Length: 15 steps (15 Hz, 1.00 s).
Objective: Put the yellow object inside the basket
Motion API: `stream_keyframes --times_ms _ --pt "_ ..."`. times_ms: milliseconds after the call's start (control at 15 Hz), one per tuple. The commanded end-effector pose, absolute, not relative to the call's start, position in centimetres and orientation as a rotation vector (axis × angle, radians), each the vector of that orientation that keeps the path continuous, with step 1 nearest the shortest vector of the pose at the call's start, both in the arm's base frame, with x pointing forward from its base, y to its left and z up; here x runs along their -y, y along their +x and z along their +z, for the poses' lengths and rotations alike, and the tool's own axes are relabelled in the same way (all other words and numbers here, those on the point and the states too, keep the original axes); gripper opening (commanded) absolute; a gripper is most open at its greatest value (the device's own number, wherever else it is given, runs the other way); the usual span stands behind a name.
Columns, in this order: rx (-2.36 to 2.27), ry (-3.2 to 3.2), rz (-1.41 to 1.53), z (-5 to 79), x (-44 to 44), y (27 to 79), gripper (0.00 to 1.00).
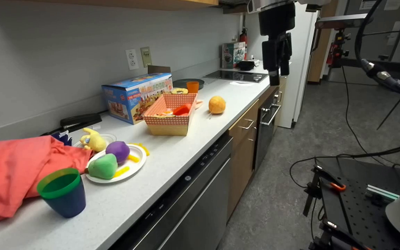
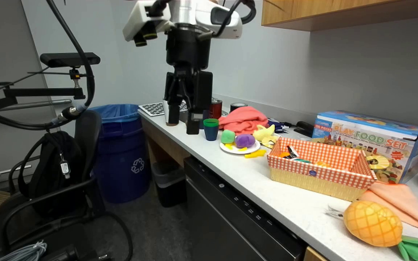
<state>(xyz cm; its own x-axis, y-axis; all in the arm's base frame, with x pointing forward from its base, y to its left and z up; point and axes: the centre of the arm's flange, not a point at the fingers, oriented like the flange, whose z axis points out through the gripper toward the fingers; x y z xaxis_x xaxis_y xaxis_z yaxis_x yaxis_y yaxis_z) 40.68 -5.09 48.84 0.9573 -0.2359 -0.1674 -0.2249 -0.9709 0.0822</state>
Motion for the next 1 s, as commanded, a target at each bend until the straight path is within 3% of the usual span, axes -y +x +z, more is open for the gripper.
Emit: stream_keyframes --times_ms 0,933 --pt "0.383 3.101 -0.194 48.9 8.5 43.8 1.00" --pt "0.686 3.188 -0.124 44.5 19.6 55.7 1.00"
